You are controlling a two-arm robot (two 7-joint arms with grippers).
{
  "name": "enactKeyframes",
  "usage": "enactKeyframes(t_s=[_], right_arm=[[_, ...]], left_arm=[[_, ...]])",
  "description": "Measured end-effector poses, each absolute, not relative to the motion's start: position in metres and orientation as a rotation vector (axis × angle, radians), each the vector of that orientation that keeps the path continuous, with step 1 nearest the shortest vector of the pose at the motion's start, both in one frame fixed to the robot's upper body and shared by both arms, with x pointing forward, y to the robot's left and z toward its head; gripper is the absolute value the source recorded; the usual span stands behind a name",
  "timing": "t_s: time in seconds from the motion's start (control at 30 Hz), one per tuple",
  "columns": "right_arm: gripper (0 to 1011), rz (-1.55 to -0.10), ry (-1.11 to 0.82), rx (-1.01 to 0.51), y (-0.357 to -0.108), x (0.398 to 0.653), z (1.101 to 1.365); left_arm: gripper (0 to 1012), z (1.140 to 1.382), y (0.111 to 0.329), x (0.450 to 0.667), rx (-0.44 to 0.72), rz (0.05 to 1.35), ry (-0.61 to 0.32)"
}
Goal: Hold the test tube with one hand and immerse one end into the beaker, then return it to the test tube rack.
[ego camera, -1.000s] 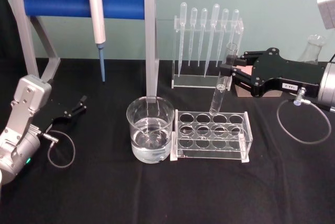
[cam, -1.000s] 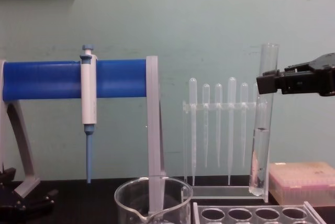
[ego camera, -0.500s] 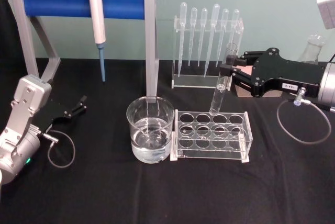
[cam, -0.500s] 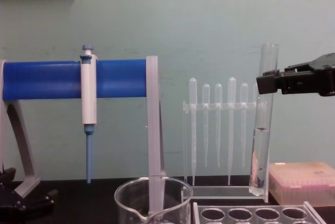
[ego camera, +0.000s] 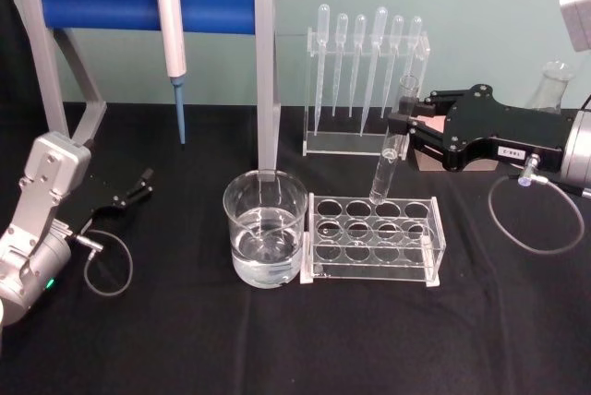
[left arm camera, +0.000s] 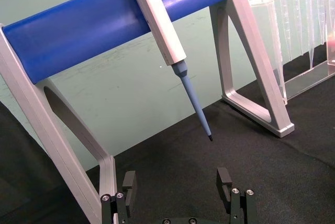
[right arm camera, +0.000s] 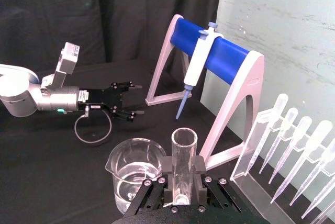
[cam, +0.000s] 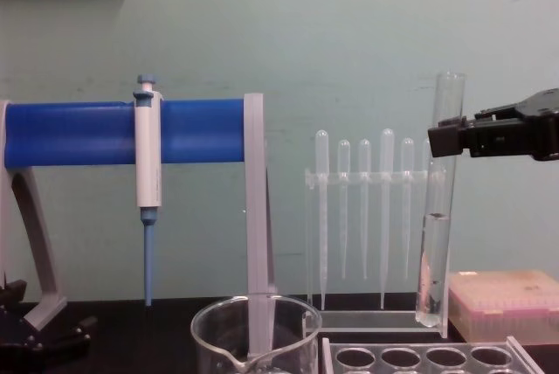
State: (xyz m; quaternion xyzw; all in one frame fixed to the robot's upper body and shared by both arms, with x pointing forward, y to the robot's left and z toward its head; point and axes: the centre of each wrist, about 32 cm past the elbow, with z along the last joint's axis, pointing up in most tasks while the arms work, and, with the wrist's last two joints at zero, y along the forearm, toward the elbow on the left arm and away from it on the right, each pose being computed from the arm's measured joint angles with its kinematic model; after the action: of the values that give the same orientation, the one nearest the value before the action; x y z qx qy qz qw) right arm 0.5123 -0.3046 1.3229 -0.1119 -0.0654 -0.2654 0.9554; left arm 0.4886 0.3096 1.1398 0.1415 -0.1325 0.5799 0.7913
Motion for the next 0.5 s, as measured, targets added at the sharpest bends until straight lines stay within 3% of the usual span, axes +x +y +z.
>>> enactKeyframes(t_s=[0.5], right_arm=[[242,-0.539,-0.133,-0.227,-0.3046,0.5123,1.3229]], left_arm=[[1000,1.1398,0.3097,0.4886,0.305,1.248,-0.285]])
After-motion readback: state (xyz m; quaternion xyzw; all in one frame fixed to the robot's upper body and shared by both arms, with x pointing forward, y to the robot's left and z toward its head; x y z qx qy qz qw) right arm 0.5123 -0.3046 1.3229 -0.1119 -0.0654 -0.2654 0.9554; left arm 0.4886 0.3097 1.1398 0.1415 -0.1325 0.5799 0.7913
